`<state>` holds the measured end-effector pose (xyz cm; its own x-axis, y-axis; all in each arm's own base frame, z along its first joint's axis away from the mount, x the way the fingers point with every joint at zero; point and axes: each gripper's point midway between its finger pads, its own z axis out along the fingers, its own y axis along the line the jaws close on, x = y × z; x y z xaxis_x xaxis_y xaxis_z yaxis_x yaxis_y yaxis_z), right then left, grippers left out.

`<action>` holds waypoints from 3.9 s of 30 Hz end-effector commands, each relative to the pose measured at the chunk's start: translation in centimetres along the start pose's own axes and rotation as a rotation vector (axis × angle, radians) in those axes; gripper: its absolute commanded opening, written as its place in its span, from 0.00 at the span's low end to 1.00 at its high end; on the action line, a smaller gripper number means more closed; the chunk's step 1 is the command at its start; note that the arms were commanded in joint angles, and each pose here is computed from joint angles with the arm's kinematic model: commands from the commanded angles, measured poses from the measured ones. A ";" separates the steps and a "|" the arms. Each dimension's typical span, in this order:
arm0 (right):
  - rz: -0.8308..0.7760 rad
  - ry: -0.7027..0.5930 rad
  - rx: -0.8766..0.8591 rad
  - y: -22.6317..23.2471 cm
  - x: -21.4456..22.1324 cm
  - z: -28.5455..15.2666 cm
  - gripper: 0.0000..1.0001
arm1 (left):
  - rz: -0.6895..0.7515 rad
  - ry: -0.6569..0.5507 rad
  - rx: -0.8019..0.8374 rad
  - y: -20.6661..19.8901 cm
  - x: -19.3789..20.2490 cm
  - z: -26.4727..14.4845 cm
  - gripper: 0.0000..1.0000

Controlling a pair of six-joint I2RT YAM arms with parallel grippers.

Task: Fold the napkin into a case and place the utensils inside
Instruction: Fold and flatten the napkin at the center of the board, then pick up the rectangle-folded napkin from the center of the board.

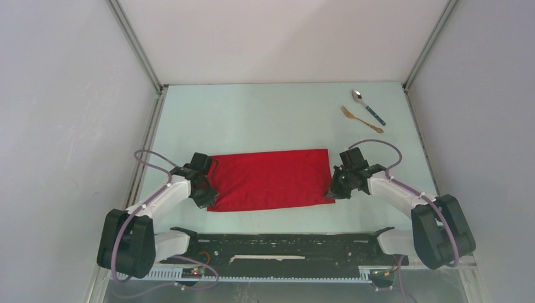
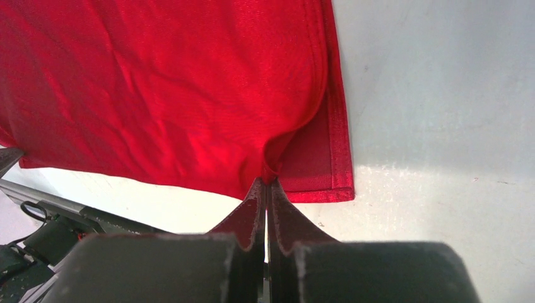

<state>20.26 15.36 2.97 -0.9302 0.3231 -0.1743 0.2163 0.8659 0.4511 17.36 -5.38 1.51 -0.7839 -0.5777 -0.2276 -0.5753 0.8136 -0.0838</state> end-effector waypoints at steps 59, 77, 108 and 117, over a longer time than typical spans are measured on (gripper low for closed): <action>-0.067 0.050 -0.196 4.8 -1.7 -1.0 0.80 | -0.029 -0.056 0.271 -4.6 -0.8 -3.5 0.87; -0.100 0.002 -0.157 2.0 -2.8 -1.6 0.86 | -0.060 -0.005 0.211 -2.7 1.4 0.1 0.90; -0.012 -0.033 -0.023 -0.8 -2.4 -2.2 0.75 | -0.053 -0.031 0.242 -3.0 0.9 -1.4 0.91; -0.071 0.078 -0.266 4.8 -0.5 -1.7 0.80 | -0.004 -0.150 0.382 -4.8 -1.2 -4.8 0.99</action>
<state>19.87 16.97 5.81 -0.9617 0.2200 -0.1633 0.0879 0.8124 0.5764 18.31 -8.34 4.39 -0.7400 -0.6063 -0.2914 -0.4993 0.7853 -0.3660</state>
